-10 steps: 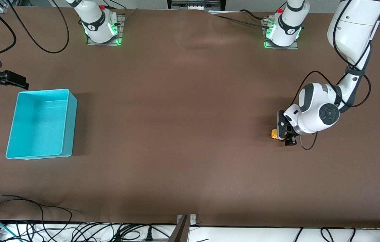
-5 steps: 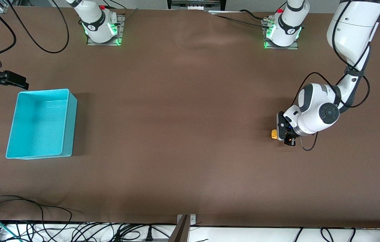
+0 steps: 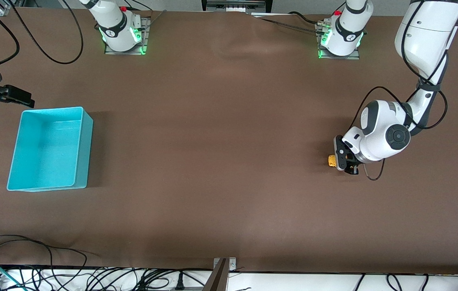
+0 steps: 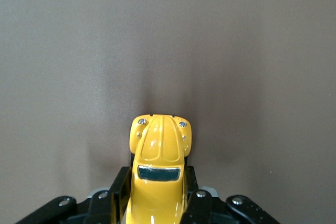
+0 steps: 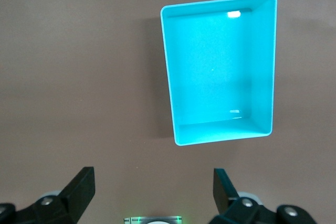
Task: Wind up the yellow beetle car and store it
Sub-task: 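Close the left gripper on the yellow car, pressing it down, then drag the car backward along the table with the left gripper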
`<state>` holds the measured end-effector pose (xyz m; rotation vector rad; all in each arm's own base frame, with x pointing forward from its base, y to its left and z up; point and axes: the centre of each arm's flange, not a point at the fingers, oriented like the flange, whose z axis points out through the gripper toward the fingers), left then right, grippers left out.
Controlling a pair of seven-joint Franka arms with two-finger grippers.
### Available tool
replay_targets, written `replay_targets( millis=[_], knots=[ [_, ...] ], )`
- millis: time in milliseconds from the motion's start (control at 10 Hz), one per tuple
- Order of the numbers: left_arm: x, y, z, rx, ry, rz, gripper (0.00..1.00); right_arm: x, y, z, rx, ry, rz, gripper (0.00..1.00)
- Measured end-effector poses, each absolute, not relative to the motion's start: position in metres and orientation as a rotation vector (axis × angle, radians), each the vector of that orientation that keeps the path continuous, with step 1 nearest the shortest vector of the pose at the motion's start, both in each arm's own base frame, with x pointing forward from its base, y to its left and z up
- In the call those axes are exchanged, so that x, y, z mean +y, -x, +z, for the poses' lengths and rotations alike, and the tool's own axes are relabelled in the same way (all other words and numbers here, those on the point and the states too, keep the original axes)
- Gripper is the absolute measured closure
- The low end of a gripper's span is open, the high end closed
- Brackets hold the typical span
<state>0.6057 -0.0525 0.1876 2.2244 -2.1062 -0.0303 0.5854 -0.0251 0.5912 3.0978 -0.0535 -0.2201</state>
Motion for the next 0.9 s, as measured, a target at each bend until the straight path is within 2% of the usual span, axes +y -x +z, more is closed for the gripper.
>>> replay_targets(
  millis=[600,900],
  knots=[
    [-0.046,-0.606,0.187,-2.109,-2.219,-0.035,0.55,-0.025,-0.585,0.591,-0.054,-3.098,-0.220,0.00],
    [0.010,-0.607,0.187,-2.133,-2.194,-0.036,0.55,-0.025,-0.585,0.591,-0.054,-3.098,-0.220,0.00]
  ],
)
